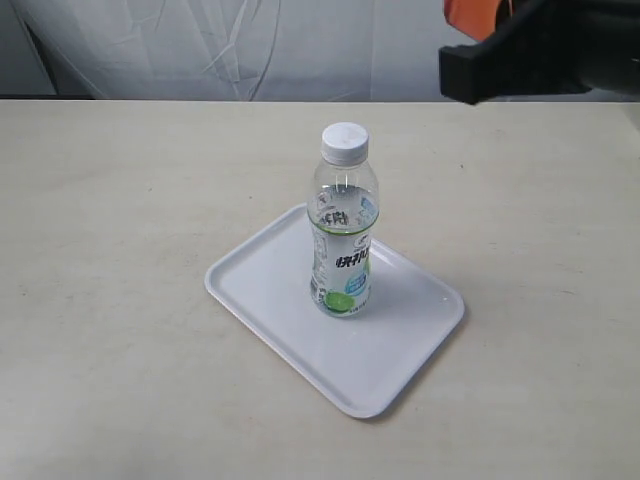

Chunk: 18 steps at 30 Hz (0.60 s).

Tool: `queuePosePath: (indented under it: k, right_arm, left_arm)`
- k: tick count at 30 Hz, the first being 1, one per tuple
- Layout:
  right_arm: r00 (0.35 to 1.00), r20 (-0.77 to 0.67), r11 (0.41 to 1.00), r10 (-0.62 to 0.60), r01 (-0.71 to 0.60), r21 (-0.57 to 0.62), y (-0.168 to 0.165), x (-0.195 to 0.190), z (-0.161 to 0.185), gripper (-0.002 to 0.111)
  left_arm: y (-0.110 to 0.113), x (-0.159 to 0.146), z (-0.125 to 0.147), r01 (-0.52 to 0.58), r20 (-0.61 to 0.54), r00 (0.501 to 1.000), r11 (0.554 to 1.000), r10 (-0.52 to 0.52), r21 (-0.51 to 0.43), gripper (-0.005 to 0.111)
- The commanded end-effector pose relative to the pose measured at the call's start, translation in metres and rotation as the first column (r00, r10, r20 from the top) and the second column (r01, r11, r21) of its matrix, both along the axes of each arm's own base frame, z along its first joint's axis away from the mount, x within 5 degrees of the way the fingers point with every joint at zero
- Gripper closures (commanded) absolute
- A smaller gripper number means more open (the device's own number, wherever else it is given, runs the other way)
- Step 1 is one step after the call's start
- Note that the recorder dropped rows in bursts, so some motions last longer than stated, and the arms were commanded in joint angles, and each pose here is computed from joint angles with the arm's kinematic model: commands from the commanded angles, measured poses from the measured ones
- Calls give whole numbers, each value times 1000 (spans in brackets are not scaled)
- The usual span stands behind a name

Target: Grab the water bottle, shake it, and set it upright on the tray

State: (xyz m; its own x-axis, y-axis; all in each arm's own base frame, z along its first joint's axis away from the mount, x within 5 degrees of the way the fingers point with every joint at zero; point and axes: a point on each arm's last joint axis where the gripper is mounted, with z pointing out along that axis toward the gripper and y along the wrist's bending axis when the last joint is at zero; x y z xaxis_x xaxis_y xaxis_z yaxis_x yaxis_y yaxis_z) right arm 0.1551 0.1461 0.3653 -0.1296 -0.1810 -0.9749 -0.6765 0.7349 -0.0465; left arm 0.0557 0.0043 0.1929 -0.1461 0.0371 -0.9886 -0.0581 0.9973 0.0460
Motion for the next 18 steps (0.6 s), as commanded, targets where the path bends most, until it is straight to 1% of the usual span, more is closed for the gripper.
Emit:
queuePosePath:
  k: [1,4,8,11,18]
  right_arm:
    - [1000,-27,1000,-13,13,11,-17,-17,-10,106]
    - [989,-145,998,-37,44,43,-23,-23,-26,106]
    - [976,-211,998,-62,59,-19,-27,-25,-38,106]
    - [972,-225,997,-68,62,-35,-27,-25,-40,106]
    - [973,-222,998,-67,61,-32,-27,-25,-40,106]
  left_arm:
    - [0,0,0,-2,8,1000,1000,2,-7,107]
    - [0,0,0,-2,8,1000,1000,2,-7,107]
    - [0,0,0,-2,8,1000,1000,2,-7,107]
    - [0,0,0,-2,8,1000,1000,2,-7,107]
    - [0,0,0,-2,8,1000,1000,2,-7,107]
